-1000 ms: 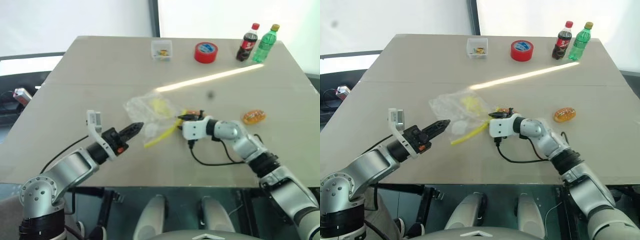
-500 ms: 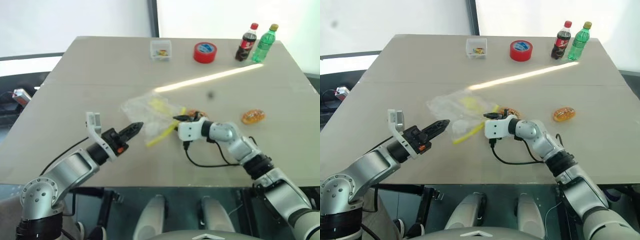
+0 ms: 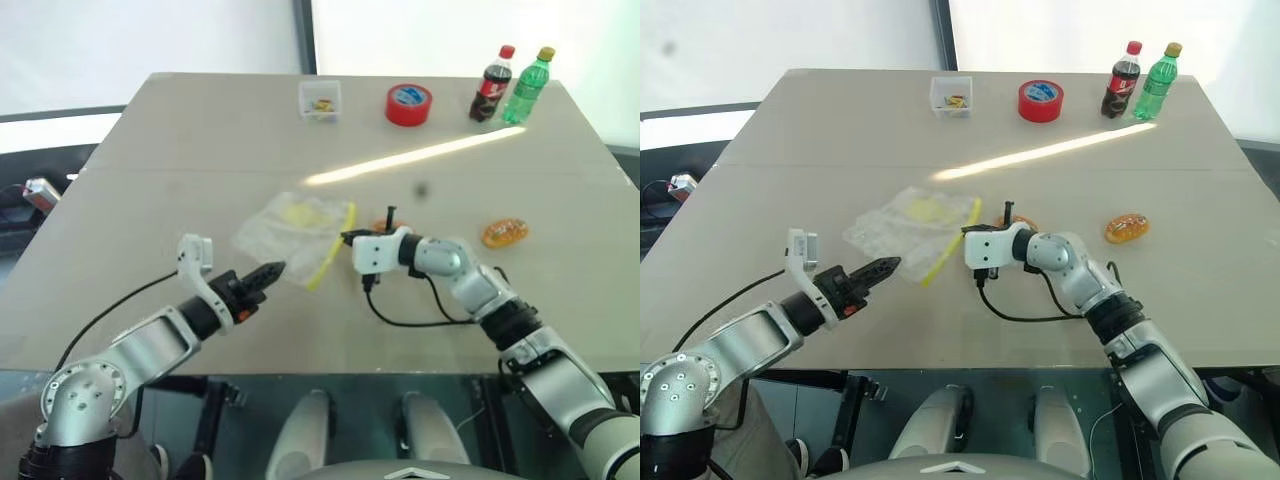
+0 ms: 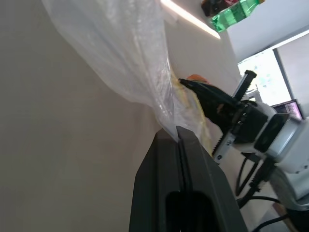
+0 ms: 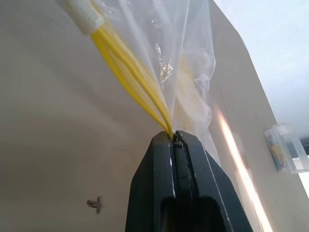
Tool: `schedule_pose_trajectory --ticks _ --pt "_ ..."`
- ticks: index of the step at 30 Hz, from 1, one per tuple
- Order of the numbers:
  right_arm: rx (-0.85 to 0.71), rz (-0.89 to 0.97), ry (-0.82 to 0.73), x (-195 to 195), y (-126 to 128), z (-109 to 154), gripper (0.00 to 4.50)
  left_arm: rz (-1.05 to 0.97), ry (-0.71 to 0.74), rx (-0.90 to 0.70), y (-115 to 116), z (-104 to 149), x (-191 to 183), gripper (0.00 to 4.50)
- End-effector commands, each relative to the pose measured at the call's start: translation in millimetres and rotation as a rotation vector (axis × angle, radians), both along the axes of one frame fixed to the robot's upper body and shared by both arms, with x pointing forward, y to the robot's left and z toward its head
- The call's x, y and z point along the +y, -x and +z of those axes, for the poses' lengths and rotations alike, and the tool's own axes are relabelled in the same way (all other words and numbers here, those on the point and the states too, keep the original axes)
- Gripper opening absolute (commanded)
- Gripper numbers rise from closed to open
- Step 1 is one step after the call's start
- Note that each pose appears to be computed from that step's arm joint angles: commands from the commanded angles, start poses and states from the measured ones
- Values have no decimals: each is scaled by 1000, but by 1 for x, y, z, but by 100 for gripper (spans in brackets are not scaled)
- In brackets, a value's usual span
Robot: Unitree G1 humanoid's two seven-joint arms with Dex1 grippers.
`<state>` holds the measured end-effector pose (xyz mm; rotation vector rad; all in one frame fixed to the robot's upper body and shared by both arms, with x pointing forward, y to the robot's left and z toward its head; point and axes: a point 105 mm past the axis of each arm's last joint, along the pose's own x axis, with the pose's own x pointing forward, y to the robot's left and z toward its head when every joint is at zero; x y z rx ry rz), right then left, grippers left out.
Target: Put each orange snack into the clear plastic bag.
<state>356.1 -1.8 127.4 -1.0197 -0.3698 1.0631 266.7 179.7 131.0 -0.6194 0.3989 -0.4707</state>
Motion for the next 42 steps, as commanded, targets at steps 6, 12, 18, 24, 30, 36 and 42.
schedule_pose_trajectory --ticks 6,12,18,24,30,36,42 --pt "-165 -169 -139 -7 -41 70 0 194 -382 -287 -53 35 31 213" --pt "-323 -357 37 -13 -71 82 0 99 -645 -668 -71 94 -20 213" --pt "-295 -390 41 -9 -75 83 0 -89 -975 -837 -72 83 -61 213" --pt "-298 -390 44 -8 -75 83 0 -141 -1191 -834 -82 66 -62 213" --pt "-300 -378 43 -4 -72 82 0 -117 -1191 -834 -89 70 -65 213" --pt "-304 -366 44 -1 -69 81 0 -112 -1190 -829 -92 71 -67 213" --pt "-305 -352 42 1 -64 80 0 -125 -1172 -815 -92 66 -71 161"
